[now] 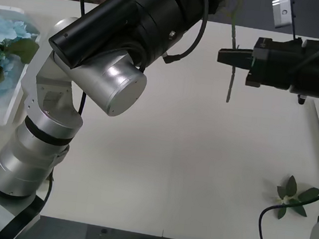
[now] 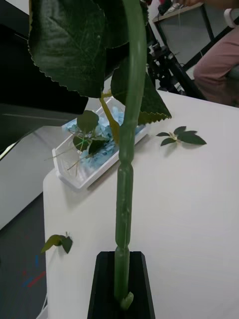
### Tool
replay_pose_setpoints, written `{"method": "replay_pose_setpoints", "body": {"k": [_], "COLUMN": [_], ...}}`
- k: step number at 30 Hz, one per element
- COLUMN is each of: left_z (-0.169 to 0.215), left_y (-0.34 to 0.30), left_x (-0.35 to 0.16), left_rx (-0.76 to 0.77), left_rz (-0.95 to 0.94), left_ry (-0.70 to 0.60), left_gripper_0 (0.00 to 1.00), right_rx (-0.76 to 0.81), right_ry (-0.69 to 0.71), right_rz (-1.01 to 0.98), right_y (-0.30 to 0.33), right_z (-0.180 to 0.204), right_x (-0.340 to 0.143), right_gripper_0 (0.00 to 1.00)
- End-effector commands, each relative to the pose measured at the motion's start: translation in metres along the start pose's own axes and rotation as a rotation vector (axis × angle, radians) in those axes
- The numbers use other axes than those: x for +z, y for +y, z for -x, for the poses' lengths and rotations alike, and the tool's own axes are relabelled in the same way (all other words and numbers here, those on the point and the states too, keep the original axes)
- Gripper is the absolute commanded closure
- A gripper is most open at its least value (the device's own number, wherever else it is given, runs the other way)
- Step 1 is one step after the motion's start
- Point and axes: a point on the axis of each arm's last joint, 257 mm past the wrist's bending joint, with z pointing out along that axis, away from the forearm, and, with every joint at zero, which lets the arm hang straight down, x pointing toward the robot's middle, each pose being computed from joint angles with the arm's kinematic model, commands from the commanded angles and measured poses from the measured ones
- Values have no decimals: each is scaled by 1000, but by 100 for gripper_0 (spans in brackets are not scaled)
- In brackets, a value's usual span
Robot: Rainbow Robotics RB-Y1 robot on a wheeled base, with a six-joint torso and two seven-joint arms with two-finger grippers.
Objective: Put the red flowers into the right box and the blue flowers into the left box
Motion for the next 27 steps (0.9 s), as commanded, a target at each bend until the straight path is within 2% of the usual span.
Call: {"method": "replay_pose_setpoints", "body": {"k": [1,5,7,10,13,22,27], "left_z": [17,17,-5,3,-4,-33,-66], "left_y": [-25,-25,-5,9,35,75,110], "left_x": [0,0,-6,-22,-41,-119,-163], "left_rx": [-2,-2,-6,76,180,319,440], "left_rz": [-53,-53,-17,-21,15,66,106], "left_ry": [-35,-35,-6,-44,-22,101,245], "left_gripper_0": [0,0,0,0,0,0,0], "right_rx": [-20,16,62,120,176,337,400], "right_ry": [47,95,126,166,202,307,382], "right_rz": [-47,-99,-144,-225,-326,-732,-920], "right_y": [-6,-17,-25,-39,-56,-114,-136], "right_z": [11,4,-2,-13,-26,-71,-94], "right_x": [-39,-73,-99,-130,-164,-277,-334], "right_gripper_0": [100,100,100,100,100,100,100]}}
